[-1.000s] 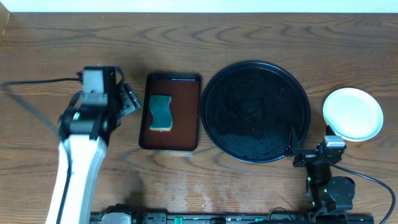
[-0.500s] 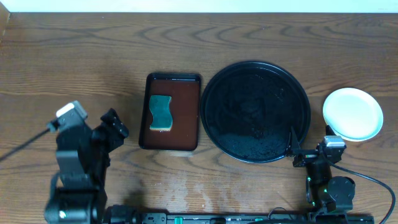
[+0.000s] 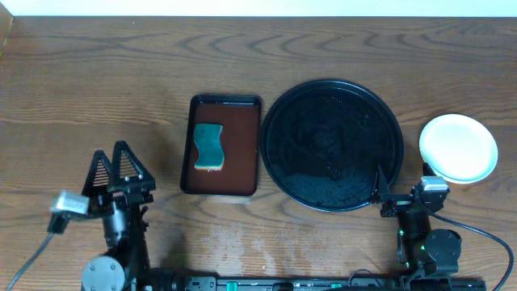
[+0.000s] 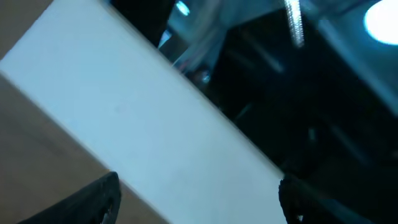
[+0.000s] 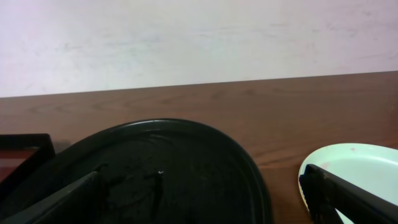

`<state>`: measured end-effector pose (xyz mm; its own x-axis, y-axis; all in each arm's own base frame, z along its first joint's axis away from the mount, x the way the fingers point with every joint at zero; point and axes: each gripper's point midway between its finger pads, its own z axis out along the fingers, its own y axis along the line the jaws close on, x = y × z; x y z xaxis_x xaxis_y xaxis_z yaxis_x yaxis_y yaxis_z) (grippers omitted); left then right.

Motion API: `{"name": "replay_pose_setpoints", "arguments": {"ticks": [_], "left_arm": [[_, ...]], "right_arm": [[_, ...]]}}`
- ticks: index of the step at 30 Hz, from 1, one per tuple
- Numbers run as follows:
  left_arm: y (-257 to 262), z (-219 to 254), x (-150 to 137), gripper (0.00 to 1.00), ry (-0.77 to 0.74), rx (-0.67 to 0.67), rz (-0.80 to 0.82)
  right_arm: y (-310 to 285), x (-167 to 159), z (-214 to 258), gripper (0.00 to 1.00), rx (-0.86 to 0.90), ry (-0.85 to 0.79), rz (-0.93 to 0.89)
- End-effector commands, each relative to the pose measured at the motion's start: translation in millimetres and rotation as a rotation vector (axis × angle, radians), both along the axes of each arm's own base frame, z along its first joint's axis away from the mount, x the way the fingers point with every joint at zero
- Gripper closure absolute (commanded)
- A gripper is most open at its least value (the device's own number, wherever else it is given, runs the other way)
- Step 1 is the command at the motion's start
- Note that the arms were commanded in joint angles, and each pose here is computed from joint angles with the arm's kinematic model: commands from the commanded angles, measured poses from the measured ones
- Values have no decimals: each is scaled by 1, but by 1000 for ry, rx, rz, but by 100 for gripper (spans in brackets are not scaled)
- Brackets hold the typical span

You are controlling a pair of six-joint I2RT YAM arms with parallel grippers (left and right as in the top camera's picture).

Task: Clean dirty plates on tray and stack at the side

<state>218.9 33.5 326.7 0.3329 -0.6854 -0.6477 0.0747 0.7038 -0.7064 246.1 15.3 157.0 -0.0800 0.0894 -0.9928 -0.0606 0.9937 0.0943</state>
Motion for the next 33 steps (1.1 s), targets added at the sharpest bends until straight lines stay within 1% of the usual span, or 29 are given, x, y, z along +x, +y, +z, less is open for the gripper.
{"name": "replay_pose_setpoints", "arguments": {"ticks": [1,4,8,15,18,24,26,27,30,31,33], "left_arm": [[0,-12,-5,18,-57,-12,-5],[0,-27,-4,18,-58,-12,-6],[-2,-44,3,18,-46,-12,-19],[-4,-77,14,18,21,-10,-33],[-8,-95,19,18,58,-5,-56],[-10,-134,26,18,219,-1,-63],[-10,-146,26,18,273,46,-56],[-10,-160,26,18,342,116,-51],[-10,-185,24,18,464,241,-46],[-10,-191,24,18,494,282,-47],[-12,-190,24,18,506,420,-48]], "right_arm": [[1,0,0,1,-12,-2,6],[1,0,0,1,-12,-2,6],[1,0,0,1,-12,-2,6],[1,0,0,1,-12,-2,6],[1,0,0,1,-12,-2,6],[1,0,0,1,-12,-2,6],[1,0,0,1,-12,-2,6],[1,0,0,1,-12,-2,6],[1,0,0,1,-12,-2,6],[1,0,0,1,-12,-2,6],[1,0,0,1,-12,-2,6]]}}
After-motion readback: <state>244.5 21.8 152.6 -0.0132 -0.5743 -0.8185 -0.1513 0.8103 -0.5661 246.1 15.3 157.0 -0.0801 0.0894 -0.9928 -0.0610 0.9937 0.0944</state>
